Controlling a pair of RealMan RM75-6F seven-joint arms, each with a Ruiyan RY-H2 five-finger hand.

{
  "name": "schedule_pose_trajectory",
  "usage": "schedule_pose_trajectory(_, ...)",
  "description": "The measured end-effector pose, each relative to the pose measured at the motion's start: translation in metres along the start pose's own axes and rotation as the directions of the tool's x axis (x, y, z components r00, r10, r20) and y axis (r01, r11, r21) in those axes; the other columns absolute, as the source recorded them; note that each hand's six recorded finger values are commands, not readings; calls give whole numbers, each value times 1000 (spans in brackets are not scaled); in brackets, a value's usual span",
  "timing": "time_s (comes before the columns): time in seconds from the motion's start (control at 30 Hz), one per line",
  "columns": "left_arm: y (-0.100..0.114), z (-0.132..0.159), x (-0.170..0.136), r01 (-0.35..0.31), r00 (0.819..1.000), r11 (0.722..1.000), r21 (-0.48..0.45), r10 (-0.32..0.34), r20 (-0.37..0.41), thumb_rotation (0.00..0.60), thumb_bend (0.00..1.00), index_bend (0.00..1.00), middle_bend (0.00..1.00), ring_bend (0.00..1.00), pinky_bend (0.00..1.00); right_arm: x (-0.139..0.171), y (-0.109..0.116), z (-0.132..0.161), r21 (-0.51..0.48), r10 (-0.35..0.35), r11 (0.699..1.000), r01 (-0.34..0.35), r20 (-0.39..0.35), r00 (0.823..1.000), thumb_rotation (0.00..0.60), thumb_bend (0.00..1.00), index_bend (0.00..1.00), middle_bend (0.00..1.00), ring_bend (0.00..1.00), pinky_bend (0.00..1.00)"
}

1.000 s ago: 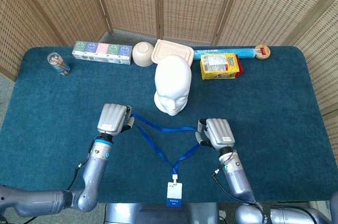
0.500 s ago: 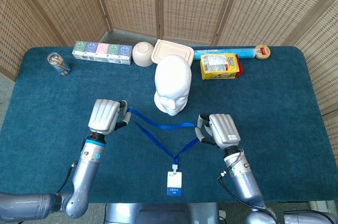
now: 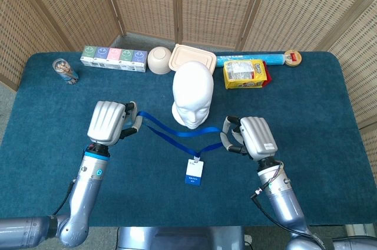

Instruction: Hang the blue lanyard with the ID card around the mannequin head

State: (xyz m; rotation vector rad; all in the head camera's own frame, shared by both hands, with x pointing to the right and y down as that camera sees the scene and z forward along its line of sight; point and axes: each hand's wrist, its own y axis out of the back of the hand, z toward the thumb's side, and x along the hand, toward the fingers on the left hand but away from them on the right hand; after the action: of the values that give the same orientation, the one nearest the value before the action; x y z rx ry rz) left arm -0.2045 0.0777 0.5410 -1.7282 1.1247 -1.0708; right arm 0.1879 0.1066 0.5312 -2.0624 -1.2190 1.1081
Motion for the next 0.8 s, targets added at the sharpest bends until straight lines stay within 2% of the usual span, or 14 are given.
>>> schedule_pose_trajectory(0.43,29,5,11,-39,999,999,-7,39,-10,491,477,713,1000,1000,1000,-16,23,12,-63,-6,998,5,-15,1000,598,524,662,1000,1000,1000)
schedule_pose_trajectory(0.8,38,-2,27,-45,998,999,-7,44,-46,493,478,713,1000,1000,1000,-39,37,24,-96,5,995,-7,-21,1000,600,524,665,1000,1000,1000)
